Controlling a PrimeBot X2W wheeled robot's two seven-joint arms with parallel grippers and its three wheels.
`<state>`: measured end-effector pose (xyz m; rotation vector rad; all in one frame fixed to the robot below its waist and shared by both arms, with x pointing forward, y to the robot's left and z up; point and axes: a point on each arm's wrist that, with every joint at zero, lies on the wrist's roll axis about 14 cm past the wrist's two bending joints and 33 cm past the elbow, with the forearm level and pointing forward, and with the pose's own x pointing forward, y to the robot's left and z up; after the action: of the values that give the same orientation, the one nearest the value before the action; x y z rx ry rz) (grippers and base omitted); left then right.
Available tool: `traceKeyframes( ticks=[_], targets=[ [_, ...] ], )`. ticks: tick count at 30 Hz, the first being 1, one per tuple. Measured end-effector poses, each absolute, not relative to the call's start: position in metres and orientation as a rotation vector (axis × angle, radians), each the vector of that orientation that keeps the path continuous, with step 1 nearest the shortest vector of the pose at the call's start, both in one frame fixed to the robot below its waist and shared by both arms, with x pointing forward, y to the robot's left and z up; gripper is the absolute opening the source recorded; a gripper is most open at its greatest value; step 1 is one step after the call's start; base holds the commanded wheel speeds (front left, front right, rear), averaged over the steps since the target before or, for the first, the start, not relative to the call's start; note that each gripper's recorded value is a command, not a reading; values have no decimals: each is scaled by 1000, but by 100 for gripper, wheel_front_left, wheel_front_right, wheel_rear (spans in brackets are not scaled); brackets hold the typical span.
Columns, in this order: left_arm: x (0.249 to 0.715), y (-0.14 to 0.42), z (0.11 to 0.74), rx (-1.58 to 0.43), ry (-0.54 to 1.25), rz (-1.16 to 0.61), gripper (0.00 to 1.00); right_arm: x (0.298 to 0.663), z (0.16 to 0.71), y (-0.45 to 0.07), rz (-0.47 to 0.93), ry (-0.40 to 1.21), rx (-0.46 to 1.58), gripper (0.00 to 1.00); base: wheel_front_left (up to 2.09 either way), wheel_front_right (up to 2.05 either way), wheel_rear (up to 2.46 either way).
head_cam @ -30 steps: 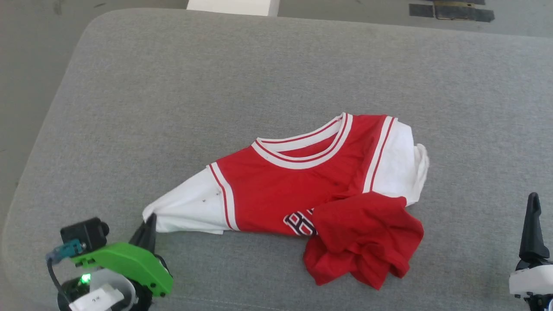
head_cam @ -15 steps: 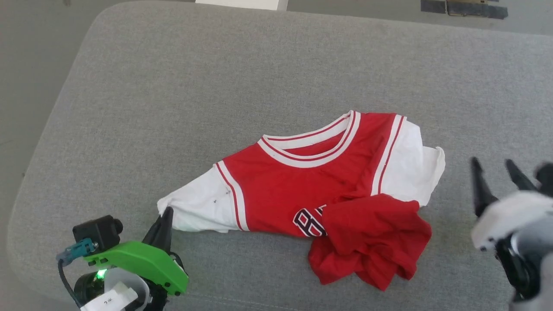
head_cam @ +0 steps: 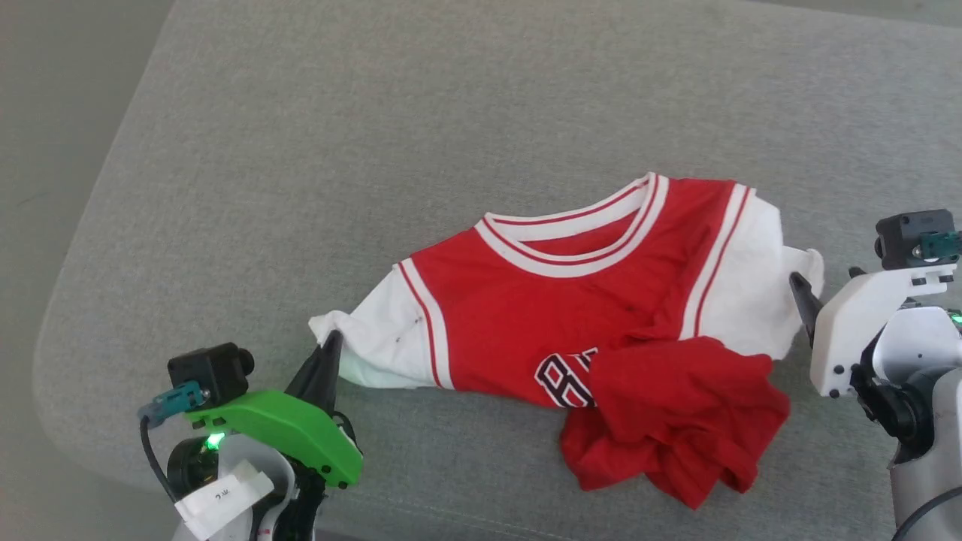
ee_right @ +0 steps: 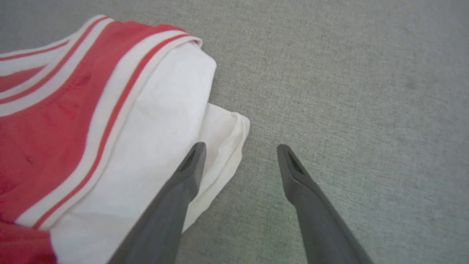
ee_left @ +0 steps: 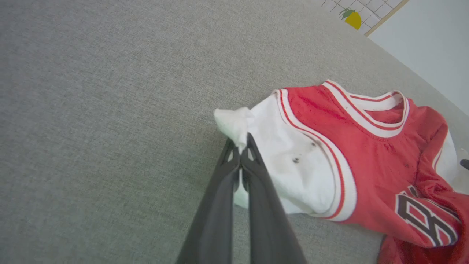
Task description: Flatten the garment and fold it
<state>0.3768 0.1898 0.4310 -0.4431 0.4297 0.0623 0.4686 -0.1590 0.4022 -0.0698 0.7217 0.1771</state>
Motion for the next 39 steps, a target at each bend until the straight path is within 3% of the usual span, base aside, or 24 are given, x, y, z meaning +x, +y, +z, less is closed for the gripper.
traceKeyframes(
  ticks=[4,5,7,14,23,30,39],
  targets=[
    [375,197,423,-443,446,96,0,466,373,-152,193,828,-78,100,0,0,0],
    [375,198,422,-442,448,99,0,466,371,-150,199,836,-76,80,0,0,0],
    [374,201,419,-440,456,110,0,469,369,-145,217,851,-78,0,0,0,0],
    [372,203,417,-451,457,117,0,472,372,-142,218,848,-58,0,0,0,0],
    [409,182,472,-406,259,-5,0,482,434,-157,137,542,56,0,0,0,0],
    [452,153,551,-263,84,-184,0,508,535,-161,123,206,90,0,0,0,0],
    [509,120,704,-134,-159,-331,0,531,712,-160,147,-185,-28,0,0,0,0]
  ],
)
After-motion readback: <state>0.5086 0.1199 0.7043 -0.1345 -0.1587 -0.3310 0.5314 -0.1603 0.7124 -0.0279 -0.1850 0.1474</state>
